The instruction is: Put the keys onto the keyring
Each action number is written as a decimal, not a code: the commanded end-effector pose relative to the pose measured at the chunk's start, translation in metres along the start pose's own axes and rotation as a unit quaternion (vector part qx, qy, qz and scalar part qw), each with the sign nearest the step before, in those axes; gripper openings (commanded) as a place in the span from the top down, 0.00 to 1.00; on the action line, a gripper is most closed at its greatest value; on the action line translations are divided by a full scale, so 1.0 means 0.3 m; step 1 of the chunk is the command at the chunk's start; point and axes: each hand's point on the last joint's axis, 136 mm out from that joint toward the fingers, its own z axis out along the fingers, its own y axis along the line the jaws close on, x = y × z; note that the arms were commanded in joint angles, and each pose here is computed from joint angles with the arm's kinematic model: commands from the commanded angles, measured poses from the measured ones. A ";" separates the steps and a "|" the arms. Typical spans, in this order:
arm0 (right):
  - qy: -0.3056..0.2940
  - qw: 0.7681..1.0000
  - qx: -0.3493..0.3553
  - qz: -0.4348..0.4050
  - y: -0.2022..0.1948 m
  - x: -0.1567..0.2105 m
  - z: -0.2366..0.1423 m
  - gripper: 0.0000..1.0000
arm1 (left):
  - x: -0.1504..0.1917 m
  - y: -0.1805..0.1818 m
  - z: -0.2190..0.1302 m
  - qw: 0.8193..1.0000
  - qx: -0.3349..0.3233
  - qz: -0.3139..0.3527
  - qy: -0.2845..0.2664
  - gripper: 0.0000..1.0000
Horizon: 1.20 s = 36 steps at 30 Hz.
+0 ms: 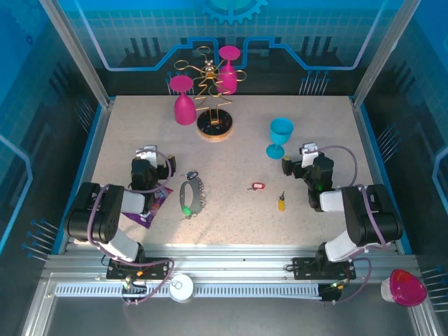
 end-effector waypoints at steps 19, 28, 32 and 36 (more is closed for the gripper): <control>-0.012 1.000 -0.006 0.003 -0.008 -0.030 0.003 0.00 | -0.053 -0.007 0.004 1.000 0.015 -0.005 -0.016 0.01; -0.023 1.000 -0.019 0.005 -0.004 -0.050 -0.011 0.06 | -0.065 -0.006 -0.011 0.999 0.022 -0.007 -0.027 0.01; -0.024 0.999 -0.020 -0.005 0.005 -0.159 -0.078 0.06 | -0.144 0.017 -0.094 0.998 0.005 -0.018 -0.056 0.01; -0.031 0.998 -0.002 0.052 -0.008 -0.239 -0.138 0.08 | -0.214 0.016 -0.156 0.997 0.006 -0.033 -0.071 0.01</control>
